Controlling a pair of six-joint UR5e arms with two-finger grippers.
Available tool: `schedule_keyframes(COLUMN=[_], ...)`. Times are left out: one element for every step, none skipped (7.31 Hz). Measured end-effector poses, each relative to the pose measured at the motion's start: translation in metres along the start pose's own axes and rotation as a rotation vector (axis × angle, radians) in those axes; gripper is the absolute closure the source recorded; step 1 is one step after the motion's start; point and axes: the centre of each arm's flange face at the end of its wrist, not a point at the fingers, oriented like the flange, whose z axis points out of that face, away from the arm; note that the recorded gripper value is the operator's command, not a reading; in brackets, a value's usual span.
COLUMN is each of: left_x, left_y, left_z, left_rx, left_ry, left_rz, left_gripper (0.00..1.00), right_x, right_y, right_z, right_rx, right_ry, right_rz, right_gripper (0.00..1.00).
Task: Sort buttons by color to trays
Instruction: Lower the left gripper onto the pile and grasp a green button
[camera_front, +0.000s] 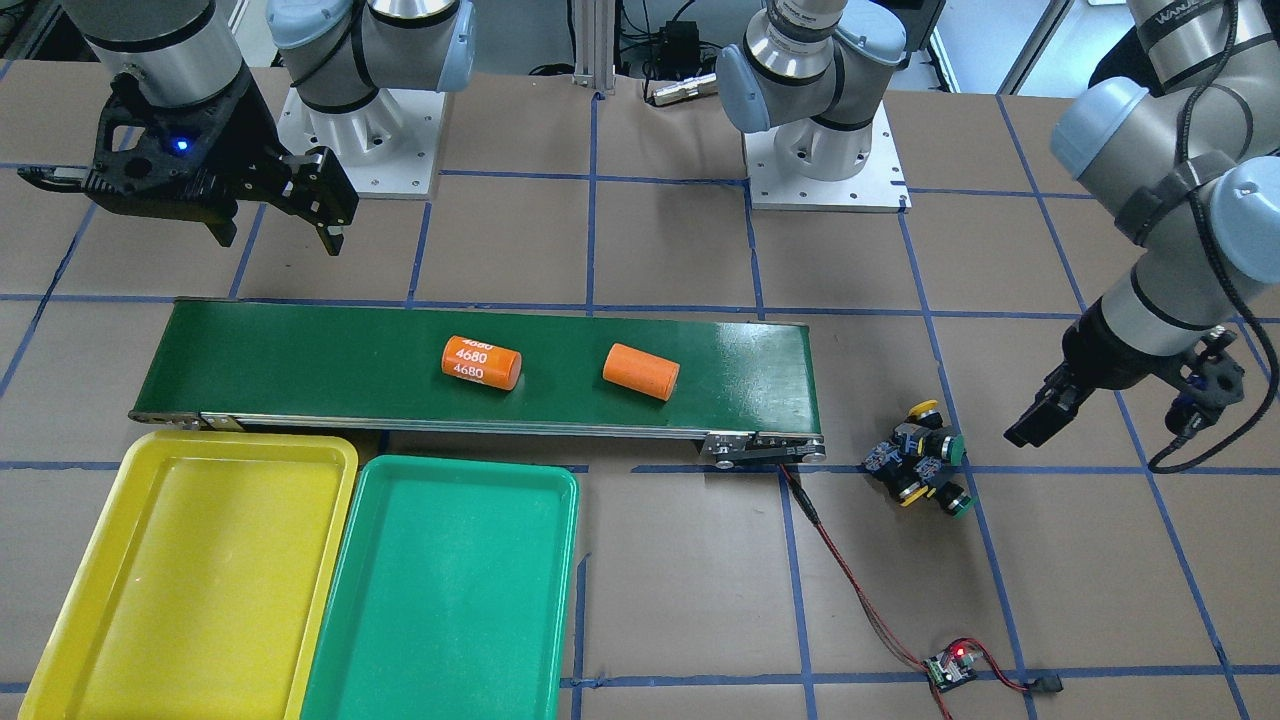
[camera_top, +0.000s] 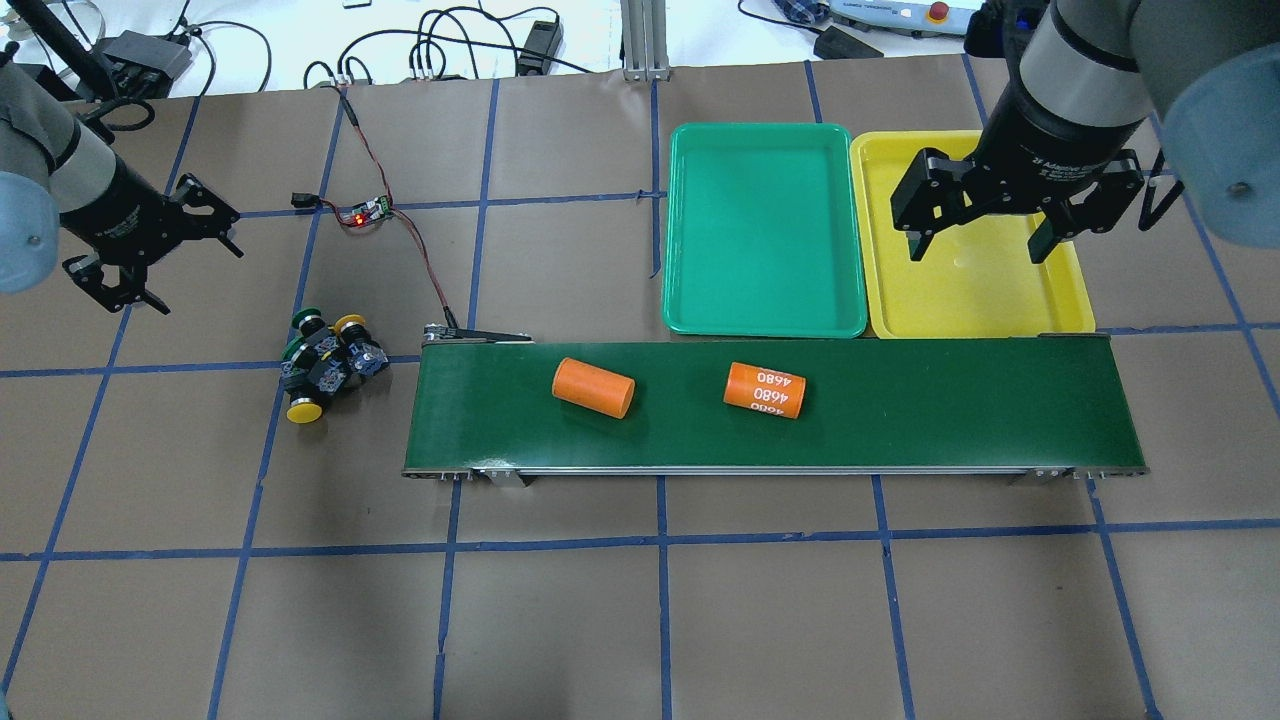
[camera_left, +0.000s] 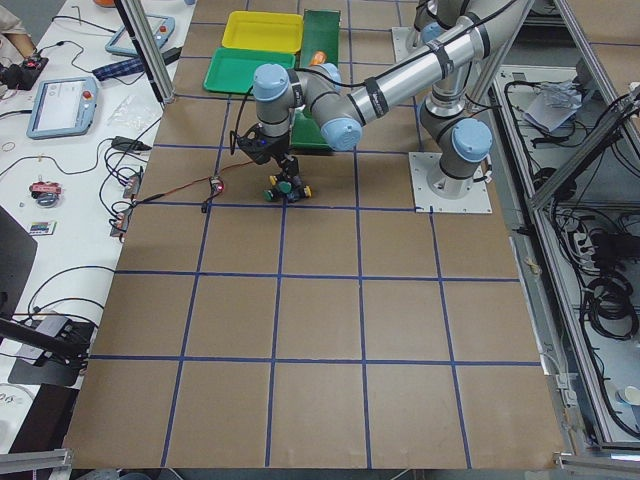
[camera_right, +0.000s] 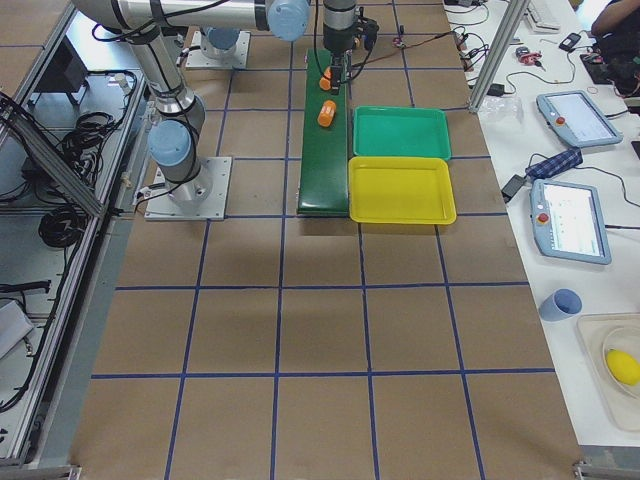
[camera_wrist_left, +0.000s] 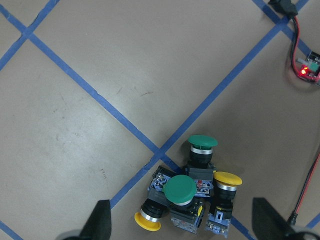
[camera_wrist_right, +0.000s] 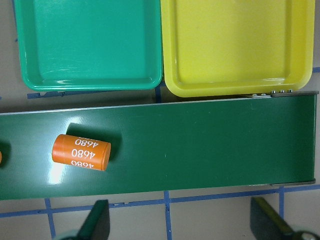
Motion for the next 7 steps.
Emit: schedule_keyframes(left_x=[-0.003, -0.003, -0.004, -0.004, -0.001, 0.002, 0.003], left_y=[0.005, 0.005, 0.009, 0.02, 0.035, 0.047, 0.054], left_z=[0.019, 0.033, 0.048, 0.064, 0.075, 0.079, 0.081], left_rx=[0.015, 0.073, 0.107, 0.104, 0.094, 0.089, 0.085], left_ry=[0.005, 0.03, 0.049, 0.049, 0.041, 0.038, 0.036], left_rz=[0.008, 0.015, 0.022, 0.031, 0.044, 0.054, 0.055], left_gripper=[0.0, 0.0, 0.0, 0.0, 0.0, 0.0, 0.03], right_x=[0.0, 0.0, 0.0, 0.0, 0.0, 0.0, 0.0], right_y=[0.0, 0.0, 0.0, -0.001, -0.001, -0.002, -0.002], right_z=[0.0, 0.0, 0.0, -0.001, -0.001, -0.001, -0.001], right_rx=[0.001, 0.002, 0.005, 0.011, 0.015, 0.016, 0.016], right_ry=[0.0, 0.0, -0.002, -0.003, -0.003, -0.003, -0.003], right_rz=[0.001, 0.001, 0.0, 0.0, -0.001, -0.001, -0.002], right_gripper=[0.0, 0.0, 0.0, 0.0, 0.0, 0.0, 0.0])
